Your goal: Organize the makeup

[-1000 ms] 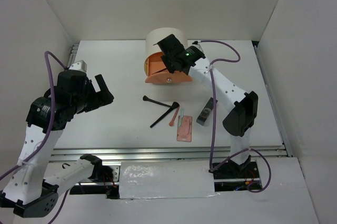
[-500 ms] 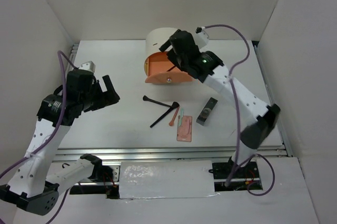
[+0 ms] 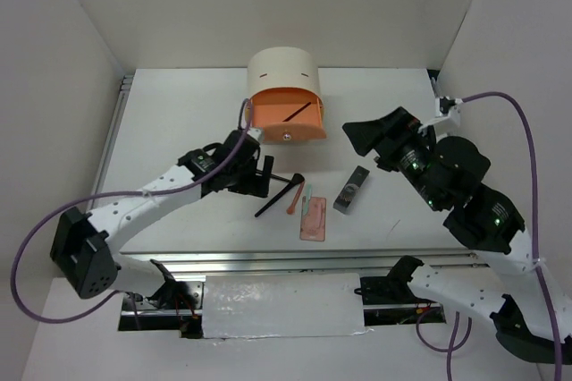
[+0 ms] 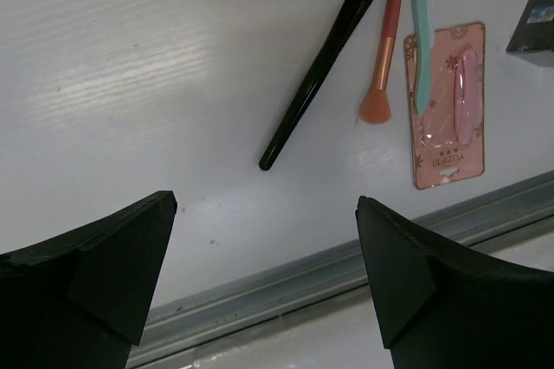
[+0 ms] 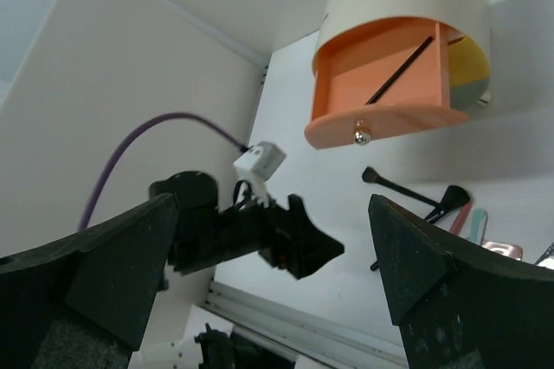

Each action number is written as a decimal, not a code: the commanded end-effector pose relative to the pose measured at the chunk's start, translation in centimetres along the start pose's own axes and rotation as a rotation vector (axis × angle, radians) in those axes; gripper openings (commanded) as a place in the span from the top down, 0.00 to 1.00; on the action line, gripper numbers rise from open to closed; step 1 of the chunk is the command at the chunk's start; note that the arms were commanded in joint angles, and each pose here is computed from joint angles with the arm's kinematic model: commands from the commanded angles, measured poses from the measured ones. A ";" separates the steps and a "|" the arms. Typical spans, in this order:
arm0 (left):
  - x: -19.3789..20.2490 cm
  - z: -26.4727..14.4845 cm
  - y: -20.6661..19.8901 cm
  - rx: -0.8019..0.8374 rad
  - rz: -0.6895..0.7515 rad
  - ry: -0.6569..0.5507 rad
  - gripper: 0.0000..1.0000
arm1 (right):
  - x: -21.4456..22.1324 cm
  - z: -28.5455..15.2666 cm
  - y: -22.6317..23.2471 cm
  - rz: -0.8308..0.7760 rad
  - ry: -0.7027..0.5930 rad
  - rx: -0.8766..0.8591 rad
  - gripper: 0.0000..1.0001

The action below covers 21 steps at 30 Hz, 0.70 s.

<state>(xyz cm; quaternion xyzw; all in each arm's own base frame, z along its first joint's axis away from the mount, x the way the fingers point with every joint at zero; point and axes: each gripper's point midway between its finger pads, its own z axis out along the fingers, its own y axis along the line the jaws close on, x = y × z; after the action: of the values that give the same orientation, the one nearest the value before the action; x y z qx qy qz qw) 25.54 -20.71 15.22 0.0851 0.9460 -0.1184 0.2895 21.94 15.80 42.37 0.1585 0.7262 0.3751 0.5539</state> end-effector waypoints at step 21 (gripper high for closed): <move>0.2 10.1 -9.5 -0.075 0.200 -0.010 0.20 | 2.6 -5.2 -1.2 -0.089 0.148 -0.106 0.03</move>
<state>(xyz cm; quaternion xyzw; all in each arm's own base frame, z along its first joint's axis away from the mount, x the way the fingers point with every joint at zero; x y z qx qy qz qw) 28.32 -31.00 7.15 0.1847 0.9397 -0.0411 0.2850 17.02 14.87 39.58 0.0845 0.7559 0.3933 0.5165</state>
